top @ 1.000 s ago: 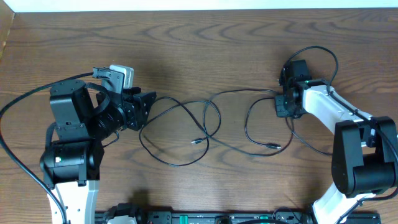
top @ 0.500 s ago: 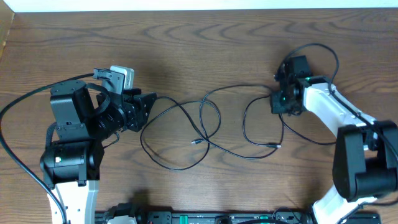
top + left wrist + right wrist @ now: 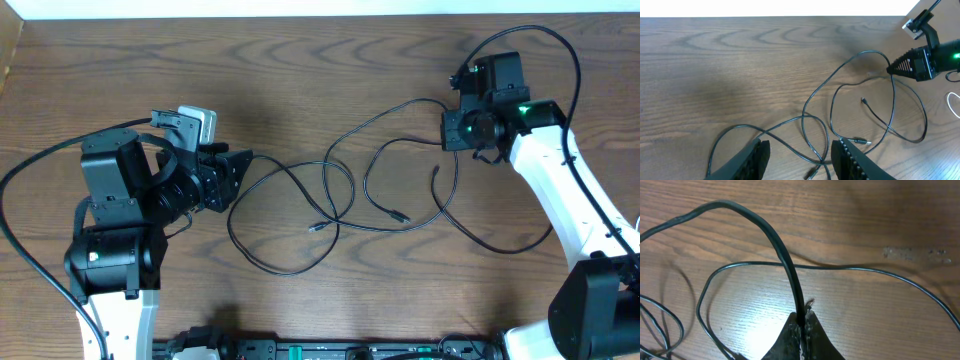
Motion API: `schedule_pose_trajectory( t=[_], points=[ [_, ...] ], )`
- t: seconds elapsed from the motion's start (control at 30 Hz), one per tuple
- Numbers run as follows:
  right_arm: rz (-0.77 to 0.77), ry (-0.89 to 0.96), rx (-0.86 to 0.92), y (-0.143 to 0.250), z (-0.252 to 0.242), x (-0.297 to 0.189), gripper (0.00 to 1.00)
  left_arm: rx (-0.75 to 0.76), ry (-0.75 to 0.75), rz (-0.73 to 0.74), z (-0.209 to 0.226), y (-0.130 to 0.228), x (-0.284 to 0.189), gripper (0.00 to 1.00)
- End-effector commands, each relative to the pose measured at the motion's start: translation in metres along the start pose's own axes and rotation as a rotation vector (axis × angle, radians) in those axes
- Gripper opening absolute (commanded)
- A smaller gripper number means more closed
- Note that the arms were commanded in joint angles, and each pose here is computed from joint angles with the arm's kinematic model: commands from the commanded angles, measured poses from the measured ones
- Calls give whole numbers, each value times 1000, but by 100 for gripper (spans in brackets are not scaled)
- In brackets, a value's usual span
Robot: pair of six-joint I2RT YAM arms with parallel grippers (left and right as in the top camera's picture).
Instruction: Untangle cables
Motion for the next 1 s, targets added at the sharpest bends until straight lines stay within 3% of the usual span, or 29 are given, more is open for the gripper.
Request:
schedule_pose_trajectory(
  t=[0.0,0.2,0.3,0.33,0.47,0.73,0.97],
  points=[
    [31,44,-13,3,-2,4,1,20,19,-13,-4,-2,-3,46],
    [146,72,29,21,-6,25,5,20,20,-13,-4,-2,-3,45],
    [188,78,51,33,-5,35,16,20,19,-13,-4,-2,-3,45],
    [205,79,55,39,-4,38,27,20,19,-13,-4,-2,-3,45],
    [253,86,67,55,-1,46,42,20,19,-13,-4,-2,-3,45],
    [375,161,163,95,-4,57,38,20,19,-13,-4,-2,-3,46],
    [467,188,140,120,-2,59,38,21,19,-13,-4,-2,-3,46]
  ],
)
Point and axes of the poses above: each gripper's point midway between its finger pads, its own x axis out along the fingers, its own z axis along the line the jaws close on, y = z × x, the point moved 9 cm from there along -x, back along the fingers, and after that the axes turned 3 degrees about x, right-handed, at the moved point
